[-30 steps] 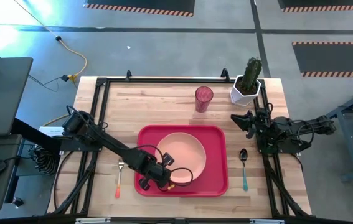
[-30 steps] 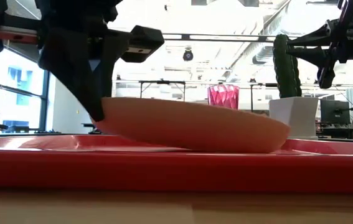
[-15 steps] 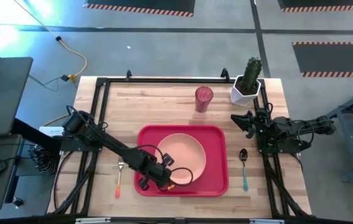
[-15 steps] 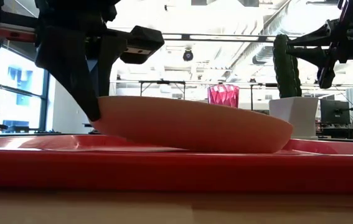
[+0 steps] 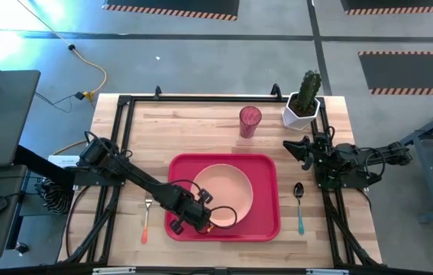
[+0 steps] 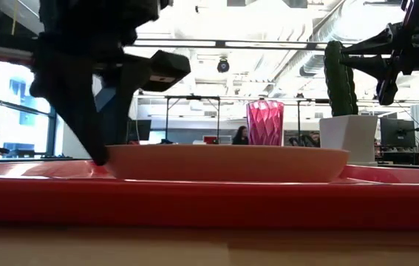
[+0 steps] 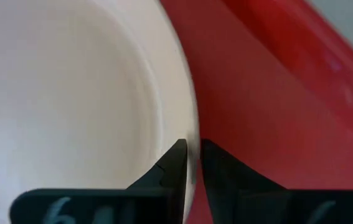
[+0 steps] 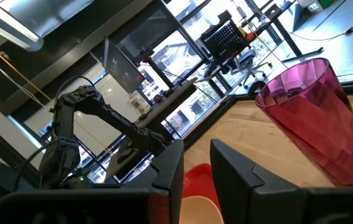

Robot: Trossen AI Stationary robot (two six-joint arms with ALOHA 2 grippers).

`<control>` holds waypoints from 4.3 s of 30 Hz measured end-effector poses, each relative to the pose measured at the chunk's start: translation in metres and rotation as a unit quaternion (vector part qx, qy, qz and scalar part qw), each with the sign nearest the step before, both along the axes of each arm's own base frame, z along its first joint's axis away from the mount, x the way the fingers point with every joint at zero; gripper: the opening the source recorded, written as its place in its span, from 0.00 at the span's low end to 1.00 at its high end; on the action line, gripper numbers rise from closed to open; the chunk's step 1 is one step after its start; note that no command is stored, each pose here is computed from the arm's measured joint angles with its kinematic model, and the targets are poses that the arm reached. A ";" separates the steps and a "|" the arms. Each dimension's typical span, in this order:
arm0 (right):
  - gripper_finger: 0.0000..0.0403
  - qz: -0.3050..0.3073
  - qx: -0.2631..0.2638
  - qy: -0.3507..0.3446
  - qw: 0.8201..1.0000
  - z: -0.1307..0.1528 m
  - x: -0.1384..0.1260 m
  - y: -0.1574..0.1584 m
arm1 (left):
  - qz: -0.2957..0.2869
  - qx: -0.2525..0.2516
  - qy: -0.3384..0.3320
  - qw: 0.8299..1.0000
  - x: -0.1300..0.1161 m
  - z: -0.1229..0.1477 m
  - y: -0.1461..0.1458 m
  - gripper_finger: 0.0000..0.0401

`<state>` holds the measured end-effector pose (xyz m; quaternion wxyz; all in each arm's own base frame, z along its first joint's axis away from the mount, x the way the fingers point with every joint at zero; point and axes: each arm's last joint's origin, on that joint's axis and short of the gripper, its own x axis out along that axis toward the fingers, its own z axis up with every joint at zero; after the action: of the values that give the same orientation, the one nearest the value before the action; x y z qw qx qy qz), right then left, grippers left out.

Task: Pick and place plate/cup/fork/spoon on tray
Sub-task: Put the light pink plate on the red tray, then put the purple cup on the top right of the red tray

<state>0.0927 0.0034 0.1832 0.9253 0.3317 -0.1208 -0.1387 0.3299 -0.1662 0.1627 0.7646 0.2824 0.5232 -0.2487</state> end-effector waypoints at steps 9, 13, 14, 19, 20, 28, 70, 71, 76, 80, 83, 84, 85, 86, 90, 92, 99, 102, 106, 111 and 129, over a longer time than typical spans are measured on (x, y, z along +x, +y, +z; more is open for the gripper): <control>0.17 0.000 0.001 -0.007 1.000 0.001 0.000 0.000 | 0.049 -0.022 0.002 0.999 0.005 0.013 -0.001 0.10; 0.17 0.000 0.002 -0.014 1.000 0.003 -0.001 0.000 | 0.054 -0.015 -0.005 0.998 0.009 0.027 -0.003 0.10; 0.17 0.000 0.003 -0.018 1.000 0.003 -0.001 0.000 | 0.059 -0.008 -0.006 0.998 0.010 0.030 -0.003 0.10; 0.17 0.000 0.007 -0.042 0.999 0.008 -0.002 0.000 | 0.091 0.011 -0.005 0.996 0.015 0.048 0.003 0.10; 0.17 0.004 0.007 -0.047 0.999 0.009 -0.002 0.000 | 0.101 0.016 0.000 0.995 0.015 0.051 0.005 0.10; 0.17 0.039 -0.008 -0.144 0.989 0.027 -0.008 0.001 | 0.205 0.046 0.050 0.976 0.014 0.069 0.035 0.10; 0.35 -0.143 -0.241 0.270 0.921 0.223 0.043 -0.019 | 0.545 0.001 -0.243 0.802 -0.132 0.178 0.200 0.10; 0.35 -0.136 -0.234 0.284 0.920 0.223 0.048 -0.023 | 0.549 0.002 -0.243 0.800 -0.133 0.178 0.201 0.10; 0.35 -0.080 -0.198 0.332 0.919 0.214 0.077 -0.044 | 0.564 0.004 -0.241 0.790 -0.136 0.177 0.209 0.10; 0.35 -0.032 -0.172 0.353 0.919 0.203 0.100 -0.062 | 0.575 0.007 -0.240 0.782 -0.137 0.177 0.215 0.10; 0.35 -0.016 -0.142 0.371 0.917 0.193 0.116 -0.076 | 0.580 0.009 -0.240 0.778 -0.138 0.177 0.217 0.10; 0.35 -0.012 -0.133 0.377 0.916 0.190 0.121 -0.081 | 0.581 0.009 -0.240 0.778 -0.138 0.177 0.218 0.10; 0.35 -0.009 -0.124 0.382 0.916 0.187 0.126 -0.085 | 0.583 0.009 -0.240 0.776 -0.138 0.177 0.219 0.10; 0.35 -0.003 -0.117 0.386 0.915 0.184 0.131 -0.089 | 0.584 0.010 -0.240 0.776 -0.138 0.177 0.219 0.10; 0.35 0.013 -0.092 0.412 0.906 0.173 0.150 -0.105 | 0.588 0.011 -0.240 0.773 -0.139 0.177 0.221 0.10; 0.35 0.014 -0.074 0.433 0.898 0.168 0.158 -0.112 | 0.588 0.014 -0.239 0.773 -0.139 0.177 0.223 0.10; 0.35 0.043 -0.009 0.478 0.877 0.155 0.183 -0.128 | 0.590 0.023 -0.237 0.771 -0.141 0.177 0.227 0.10; 0.35 0.051 0.017 0.484 0.873 0.152 0.193 -0.131 | 0.592 0.024 -0.236 0.770 -0.141 0.177 0.229 0.10; 0.35 0.049 0.038 0.494 0.867 0.146 0.203 -0.136 | 0.596 0.026 -0.236 0.767 -0.142 0.177 0.232 0.10; 0.35 0.048 0.066 0.513 0.854 0.131 0.213 -0.140 | 0.602 0.028 -0.235 0.762 -0.143 0.177 0.235 0.10; 0.33 0.054 0.116 0.592 0.796 0.091 0.223 -0.144 | 0.608 0.029 -0.235 0.758 -0.144 0.177 0.237 0.10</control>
<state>0.3161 -0.1404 0.2745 0.7766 0.2962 0.4858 -0.2704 0.1860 0.0711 0.3399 0.8453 -0.0232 0.3958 0.3582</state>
